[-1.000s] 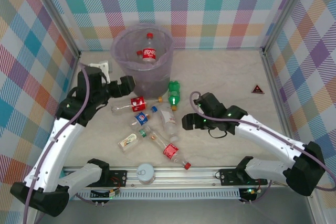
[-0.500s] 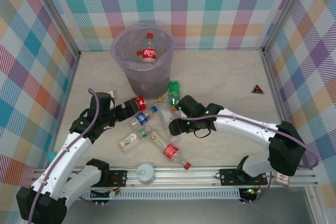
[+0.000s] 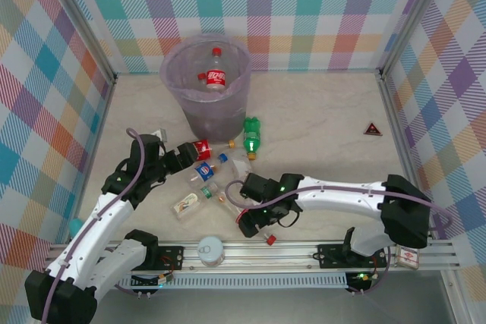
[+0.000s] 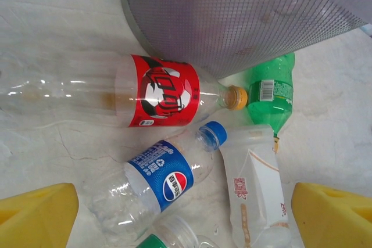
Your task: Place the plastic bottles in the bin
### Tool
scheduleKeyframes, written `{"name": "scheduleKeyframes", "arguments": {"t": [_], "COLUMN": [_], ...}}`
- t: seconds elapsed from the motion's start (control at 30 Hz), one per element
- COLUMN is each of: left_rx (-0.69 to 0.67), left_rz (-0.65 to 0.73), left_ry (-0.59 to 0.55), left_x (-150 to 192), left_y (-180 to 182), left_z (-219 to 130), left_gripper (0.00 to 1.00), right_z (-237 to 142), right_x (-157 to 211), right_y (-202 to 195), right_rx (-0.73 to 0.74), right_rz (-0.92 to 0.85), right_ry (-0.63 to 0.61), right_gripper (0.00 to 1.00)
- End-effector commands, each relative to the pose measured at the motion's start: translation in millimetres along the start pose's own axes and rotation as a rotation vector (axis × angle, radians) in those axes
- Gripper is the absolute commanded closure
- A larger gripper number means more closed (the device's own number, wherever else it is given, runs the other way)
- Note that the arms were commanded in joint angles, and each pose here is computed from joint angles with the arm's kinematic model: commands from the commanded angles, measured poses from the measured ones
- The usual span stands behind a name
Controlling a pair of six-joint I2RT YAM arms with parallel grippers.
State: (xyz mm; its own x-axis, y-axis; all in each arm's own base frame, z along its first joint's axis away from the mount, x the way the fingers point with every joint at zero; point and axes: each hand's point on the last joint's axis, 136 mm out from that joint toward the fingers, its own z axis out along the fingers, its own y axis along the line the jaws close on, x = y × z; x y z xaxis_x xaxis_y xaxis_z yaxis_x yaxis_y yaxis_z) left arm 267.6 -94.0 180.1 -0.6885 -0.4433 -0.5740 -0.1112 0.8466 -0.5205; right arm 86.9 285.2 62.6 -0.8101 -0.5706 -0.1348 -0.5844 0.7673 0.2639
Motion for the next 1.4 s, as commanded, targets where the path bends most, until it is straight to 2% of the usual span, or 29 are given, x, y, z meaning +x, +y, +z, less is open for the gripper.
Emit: {"name": "scheduleKeyframes", "arguments": {"t": [0.0,0.1,0.2,0.33,0.5,0.67,0.9,1.03,1.13,1.3,1.37], "left_rx": [-0.016,-0.022,-0.020,-0.022,-0.053,-0.088,-0.051,0.067,0.186,0.326,0.452], "left_rz": [0.003,-0.005,-0.019,-0.021,-0.014,-0.012,0.001,-0.033,-0.080,-0.116,-0.088], "left_ry": [-0.055,-0.063,-0.074,-0.076,-0.118,-0.188,-0.270,-0.260,-0.251,-0.211,-0.213], "left_x": [-11,-13,-14,-19,-32,-52,-89,-100,-105,-102,-100], "left_y": [3,4,4,2,1,-1,-28,-58,-82,-119,-158], "left_z": [-6,-7,-6,-6,-13,-26,-54,-59,-60,-51,-52], "left_gripper": [0.06,0.06,0.06,0.06,0.06,0.06,0.06,0.05,0.05,0.06,0.05], "right_z": [19,31,32,18,-12,-63,-123,-136,-133,-135,-138], "right_x": [3,8,10,10,18,18,-7,-32,-43,-47,-51], "right_y": [0,-3,-5,-5,-14,-26,-74,-97,-106,-118,-121], "right_rx": [-0.004,0.000,0.002,0.002,0.032,0.019,-0.019,-0.036,-0.039,-0.015,-0.043], "right_rz": [0.017,0.012,0.005,0.000,0.002,0.026,0.195,0.268,0.276,0.291,0.309], "right_ry": [0.026,0.051,0.052,0.027,0.001,-0.123,-0.418,-0.549,-0.541,-0.572,-0.622], "right_gripper": [0.10,0.13,0.21,0.36,0.46,0.52,0.54,0.57,0.62,0.63,0.63]}}
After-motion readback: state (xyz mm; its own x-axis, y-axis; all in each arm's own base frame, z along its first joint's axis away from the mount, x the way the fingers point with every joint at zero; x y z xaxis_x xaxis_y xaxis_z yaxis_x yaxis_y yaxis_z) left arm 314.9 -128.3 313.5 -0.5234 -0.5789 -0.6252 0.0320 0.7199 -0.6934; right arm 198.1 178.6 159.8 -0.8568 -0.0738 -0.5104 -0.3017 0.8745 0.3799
